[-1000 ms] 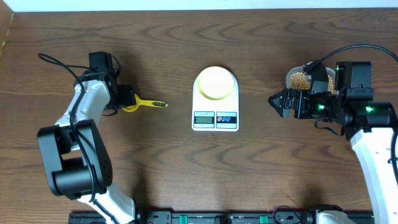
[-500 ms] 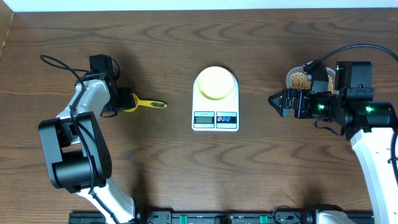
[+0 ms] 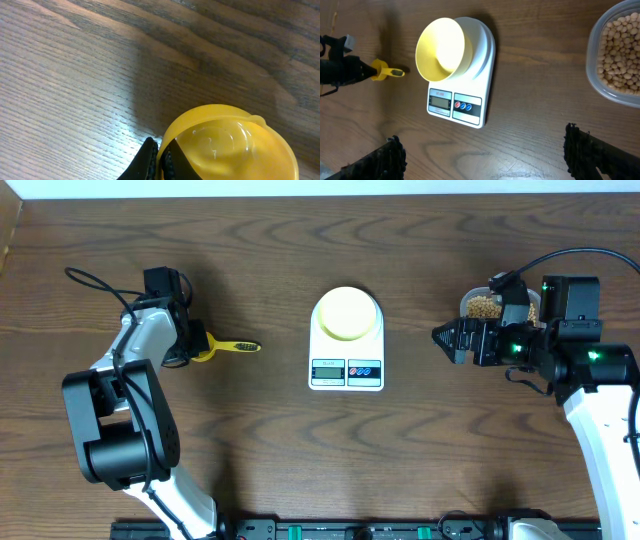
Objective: Scoop item into bowl and weigh 50g on scale
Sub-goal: 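Close the left gripper on the yellow scoop's bowl end and lift it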
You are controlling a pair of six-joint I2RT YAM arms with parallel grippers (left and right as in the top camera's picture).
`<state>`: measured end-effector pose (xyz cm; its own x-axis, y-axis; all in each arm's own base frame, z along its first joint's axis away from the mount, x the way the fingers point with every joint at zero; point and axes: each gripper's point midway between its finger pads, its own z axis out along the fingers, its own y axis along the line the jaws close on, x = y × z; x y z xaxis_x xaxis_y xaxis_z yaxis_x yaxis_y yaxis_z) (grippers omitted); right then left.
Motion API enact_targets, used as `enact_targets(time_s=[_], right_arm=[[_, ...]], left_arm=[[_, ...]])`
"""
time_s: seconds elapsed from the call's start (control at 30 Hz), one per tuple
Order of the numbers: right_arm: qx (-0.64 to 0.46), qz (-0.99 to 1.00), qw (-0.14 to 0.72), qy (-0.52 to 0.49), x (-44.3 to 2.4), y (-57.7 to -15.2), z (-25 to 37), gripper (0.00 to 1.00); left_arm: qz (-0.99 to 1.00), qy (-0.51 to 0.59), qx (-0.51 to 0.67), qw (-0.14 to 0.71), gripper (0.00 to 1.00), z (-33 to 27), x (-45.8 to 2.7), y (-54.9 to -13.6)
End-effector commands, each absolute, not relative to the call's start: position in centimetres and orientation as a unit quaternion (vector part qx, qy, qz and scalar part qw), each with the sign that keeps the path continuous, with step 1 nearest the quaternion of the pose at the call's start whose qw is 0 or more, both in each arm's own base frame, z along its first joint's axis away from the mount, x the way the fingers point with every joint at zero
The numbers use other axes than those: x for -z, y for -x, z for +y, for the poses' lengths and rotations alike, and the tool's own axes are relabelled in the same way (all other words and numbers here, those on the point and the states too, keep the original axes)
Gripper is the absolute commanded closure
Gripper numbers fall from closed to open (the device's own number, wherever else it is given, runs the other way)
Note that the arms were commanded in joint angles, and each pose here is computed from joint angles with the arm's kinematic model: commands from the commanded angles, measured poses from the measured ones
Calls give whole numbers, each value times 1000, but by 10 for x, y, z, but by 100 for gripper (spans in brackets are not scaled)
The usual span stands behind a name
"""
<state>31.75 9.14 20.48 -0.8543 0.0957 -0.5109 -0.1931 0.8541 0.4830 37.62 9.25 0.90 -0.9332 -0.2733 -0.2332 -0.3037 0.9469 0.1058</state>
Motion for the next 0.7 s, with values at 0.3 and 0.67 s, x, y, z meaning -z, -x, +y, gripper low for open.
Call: enact_targets(time_s=[0.3, 0.67], right_arm=[[-265, 921, 285, 32, -215, -322, 89, 1], [-267, 920, 285, 29, -215, -323, 90, 1]], left_arm=[[982, 155, -45, 94, 93, 85, -13, -370], [965, 164, 20, 204, 93, 63, -111, -376]])
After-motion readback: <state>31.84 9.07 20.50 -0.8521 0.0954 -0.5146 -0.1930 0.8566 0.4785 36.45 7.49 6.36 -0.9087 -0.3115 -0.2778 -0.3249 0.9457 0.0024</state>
